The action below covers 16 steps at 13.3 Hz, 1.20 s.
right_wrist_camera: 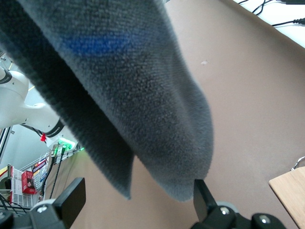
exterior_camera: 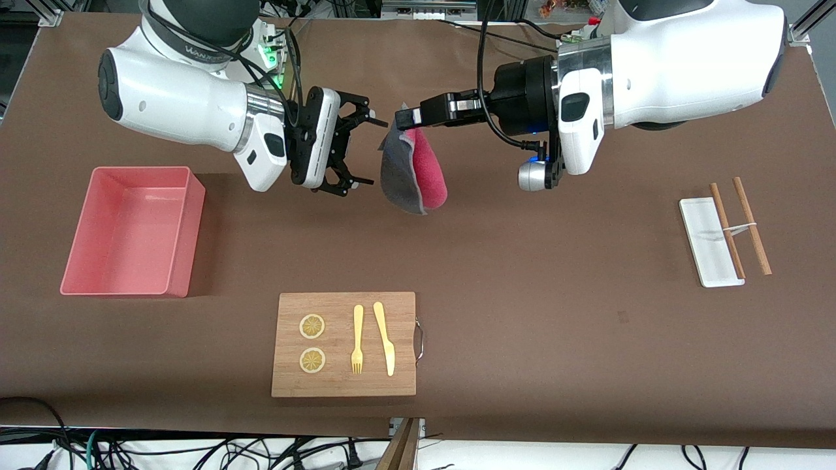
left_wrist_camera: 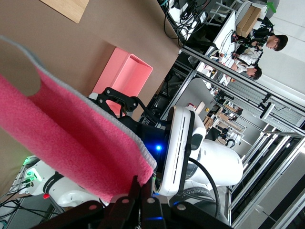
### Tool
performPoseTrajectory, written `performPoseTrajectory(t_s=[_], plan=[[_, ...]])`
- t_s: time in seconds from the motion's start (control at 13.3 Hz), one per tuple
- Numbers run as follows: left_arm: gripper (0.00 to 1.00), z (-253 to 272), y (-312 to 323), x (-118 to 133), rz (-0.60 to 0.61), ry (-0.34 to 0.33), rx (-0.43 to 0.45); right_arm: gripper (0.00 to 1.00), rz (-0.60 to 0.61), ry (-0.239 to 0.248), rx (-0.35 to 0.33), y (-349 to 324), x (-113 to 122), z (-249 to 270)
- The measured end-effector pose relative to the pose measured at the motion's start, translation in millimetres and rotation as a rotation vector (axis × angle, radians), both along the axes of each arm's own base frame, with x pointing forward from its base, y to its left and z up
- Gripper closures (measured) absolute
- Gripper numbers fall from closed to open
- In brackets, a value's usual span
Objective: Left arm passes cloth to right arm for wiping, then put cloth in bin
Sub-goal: 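Grasp the hanging cloth with the right gripper below the left gripper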
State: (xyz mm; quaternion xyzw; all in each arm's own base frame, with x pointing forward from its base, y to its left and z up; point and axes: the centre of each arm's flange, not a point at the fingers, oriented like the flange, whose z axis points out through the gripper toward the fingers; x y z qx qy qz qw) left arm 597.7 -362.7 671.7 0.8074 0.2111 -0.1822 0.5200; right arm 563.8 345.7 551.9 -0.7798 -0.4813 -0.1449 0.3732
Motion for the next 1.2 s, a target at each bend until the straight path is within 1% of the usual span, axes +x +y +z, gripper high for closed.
performPoseTrajectory(t_s=[0.38,0.45,0.6,0.75,0.97,1.12,1.2], plan=[[0.98,0,2,2,0.007,-0.002,-0.001,0.00,-0.021,0.005,0.003,14,-6,2],[0.98,0,2,2,0.007,-0.002,-0.001,0.07,-0.021,0.005,0.004,14,-6,2],[0.98,1,2,2,0.008,-0.002,-0.002,0.34,-0.022,0.004,0.004,14,-5,2],[0.98,1,2,2,0.008,-0.002,-0.002,0.52,-0.023,0.004,0.004,14,-5,2],[0.98,1,2,2,0.008,-0.003,-0.002,0.52,-0.027,0.000,0.005,14,-4,2],[0.98,1,2,2,0.008,-0.003,-0.002,0.55,-0.036,-0.009,0.008,14,-3,3],[0.98,1,2,2,0.009,-0.003,-0.002,0.68,-0.035,-0.011,0.009,16,-4,3]])
